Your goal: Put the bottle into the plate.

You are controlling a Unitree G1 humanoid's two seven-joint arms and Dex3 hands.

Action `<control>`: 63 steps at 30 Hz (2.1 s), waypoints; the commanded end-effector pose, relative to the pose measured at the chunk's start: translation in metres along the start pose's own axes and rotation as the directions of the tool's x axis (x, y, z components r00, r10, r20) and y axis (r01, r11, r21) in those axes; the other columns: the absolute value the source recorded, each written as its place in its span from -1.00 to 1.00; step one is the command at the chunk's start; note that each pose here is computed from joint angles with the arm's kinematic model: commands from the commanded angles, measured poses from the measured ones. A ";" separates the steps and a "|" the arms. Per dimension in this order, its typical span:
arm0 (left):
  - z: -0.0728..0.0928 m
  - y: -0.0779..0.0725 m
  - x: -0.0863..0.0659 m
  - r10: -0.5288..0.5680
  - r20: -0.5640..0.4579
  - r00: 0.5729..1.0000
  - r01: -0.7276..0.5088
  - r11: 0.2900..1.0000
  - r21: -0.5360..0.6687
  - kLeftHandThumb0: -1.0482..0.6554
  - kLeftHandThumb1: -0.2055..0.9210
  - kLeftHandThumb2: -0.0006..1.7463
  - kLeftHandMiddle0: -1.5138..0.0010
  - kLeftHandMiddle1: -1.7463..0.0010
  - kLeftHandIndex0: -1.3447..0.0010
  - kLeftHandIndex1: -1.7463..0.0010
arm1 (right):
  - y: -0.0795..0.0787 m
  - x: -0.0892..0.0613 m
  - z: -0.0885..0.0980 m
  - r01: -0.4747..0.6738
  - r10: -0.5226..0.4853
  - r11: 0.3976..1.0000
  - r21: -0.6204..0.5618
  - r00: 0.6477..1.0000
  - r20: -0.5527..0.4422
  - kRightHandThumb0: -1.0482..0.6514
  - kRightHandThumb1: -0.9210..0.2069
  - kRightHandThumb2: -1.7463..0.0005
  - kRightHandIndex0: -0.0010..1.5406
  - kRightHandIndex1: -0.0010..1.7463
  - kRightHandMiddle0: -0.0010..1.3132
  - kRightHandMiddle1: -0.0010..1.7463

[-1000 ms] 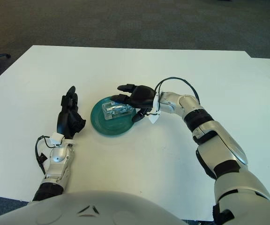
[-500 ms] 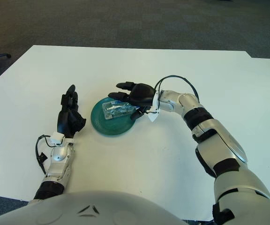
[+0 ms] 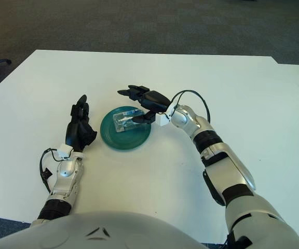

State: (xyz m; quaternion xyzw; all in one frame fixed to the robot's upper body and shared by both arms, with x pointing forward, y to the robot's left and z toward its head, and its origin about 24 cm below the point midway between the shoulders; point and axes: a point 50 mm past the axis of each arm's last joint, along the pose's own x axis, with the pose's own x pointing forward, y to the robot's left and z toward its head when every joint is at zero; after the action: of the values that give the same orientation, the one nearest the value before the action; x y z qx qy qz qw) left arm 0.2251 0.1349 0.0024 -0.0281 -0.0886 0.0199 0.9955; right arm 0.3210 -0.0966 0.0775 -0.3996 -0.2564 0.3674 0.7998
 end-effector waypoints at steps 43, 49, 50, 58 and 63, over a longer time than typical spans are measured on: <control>-0.032 0.051 -0.040 0.125 -0.192 0.973 -0.119 0.992 0.042 -0.78 1.00 0.14 0.58 0.96 1.00 0.06 | 0.036 -0.071 -0.058 0.738 -0.425 0.338 0.584 0.673 -0.605 -0.21 -0.77 0.19 -0.23 -0.33 -0.58 0.17; -0.032 0.058 -0.045 0.137 -0.190 0.972 -0.131 0.990 0.042 -0.75 1.00 0.13 0.54 0.96 1.00 0.02 | 0.045 -0.073 -0.049 0.804 -0.458 0.293 0.517 0.593 -0.662 -0.21 -0.79 0.16 -0.32 -0.27 -0.59 0.24; -0.031 0.059 -0.045 0.138 -0.189 0.972 -0.133 0.990 0.043 -0.75 1.00 0.13 0.54 0.96 1.00 0.02 | 0.046 -0.074 -0.048 0.813 -0.461 0.287 0.507 0.581 -0.670 -0.21 -0.78 0.15 -0.32 -0.27 -0.59 0.23; -0.028 0.065 -0.048 0.141 -0.174 0.975 -0.131 0.989 0.071 -0.76 1.00 0.12 0.52 0.96 1.00 0.00 | 0.051 -0.077 -0.035 0.842 -0.451 0.260 0.473 0.539 -0.711 -0.27 -0.84 0.19 -0.34 -0.32 -0.68 0.15; -0.024 0.065 -0.050 0.135 -0.152 0.979 -0.125 0.989 0.076 -0.76 1.00 0.12 0.51 0.96 1.00 0.00 | 0.062 -0.083 -0.026 0.833 -0.432 0.275 0.480 0.554 -0.712 -0.32 -0.97 0.27 -0.39 -0.41 -0.77 0.10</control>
State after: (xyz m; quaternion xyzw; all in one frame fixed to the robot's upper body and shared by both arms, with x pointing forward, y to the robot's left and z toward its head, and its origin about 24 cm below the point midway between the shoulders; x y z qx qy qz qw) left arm 0.2138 0.1871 -0.0014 -0.0175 -0.0870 0.0716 0.9935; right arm 0.2757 -0.1503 0.0100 0.0691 -0.0368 -0.0310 0.9964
